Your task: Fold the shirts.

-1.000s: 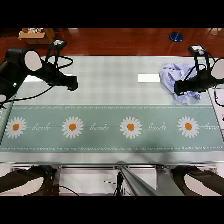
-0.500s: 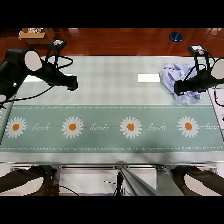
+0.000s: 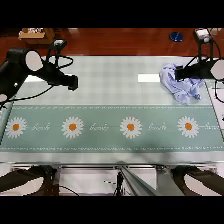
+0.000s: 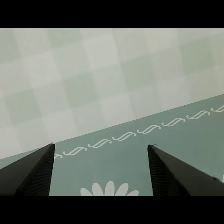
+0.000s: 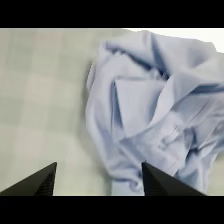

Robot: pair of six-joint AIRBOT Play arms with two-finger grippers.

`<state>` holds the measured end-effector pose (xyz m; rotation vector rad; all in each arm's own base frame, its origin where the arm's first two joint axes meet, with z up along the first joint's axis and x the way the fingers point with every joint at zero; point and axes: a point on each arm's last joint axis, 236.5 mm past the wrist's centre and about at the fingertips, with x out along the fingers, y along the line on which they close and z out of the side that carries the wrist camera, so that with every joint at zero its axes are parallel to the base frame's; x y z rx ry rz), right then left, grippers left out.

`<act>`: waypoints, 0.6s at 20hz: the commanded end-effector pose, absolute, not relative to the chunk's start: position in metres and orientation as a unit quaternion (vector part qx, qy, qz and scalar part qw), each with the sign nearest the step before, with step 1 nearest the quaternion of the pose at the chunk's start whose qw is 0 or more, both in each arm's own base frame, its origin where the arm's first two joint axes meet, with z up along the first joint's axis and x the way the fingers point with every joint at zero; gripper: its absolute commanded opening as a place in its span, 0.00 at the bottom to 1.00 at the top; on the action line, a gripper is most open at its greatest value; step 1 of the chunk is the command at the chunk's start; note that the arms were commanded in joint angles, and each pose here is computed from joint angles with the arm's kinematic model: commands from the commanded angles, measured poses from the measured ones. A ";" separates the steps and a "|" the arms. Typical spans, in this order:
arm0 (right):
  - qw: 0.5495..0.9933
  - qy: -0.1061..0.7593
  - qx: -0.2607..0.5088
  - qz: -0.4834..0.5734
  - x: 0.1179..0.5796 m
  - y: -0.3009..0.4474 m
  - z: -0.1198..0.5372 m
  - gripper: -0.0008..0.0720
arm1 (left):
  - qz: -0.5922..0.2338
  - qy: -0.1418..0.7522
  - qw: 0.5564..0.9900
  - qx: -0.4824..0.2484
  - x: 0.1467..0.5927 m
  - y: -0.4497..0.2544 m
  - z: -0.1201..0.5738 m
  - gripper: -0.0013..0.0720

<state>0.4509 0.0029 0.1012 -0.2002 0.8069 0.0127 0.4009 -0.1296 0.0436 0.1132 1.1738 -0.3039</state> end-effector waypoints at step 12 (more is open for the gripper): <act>0.918 0.267 0.203 -0.214 0.533 -0.161 0.019 0.83 | -0.176 0.565 0.806 -0.001 0.382 -0.154 0.056 1.00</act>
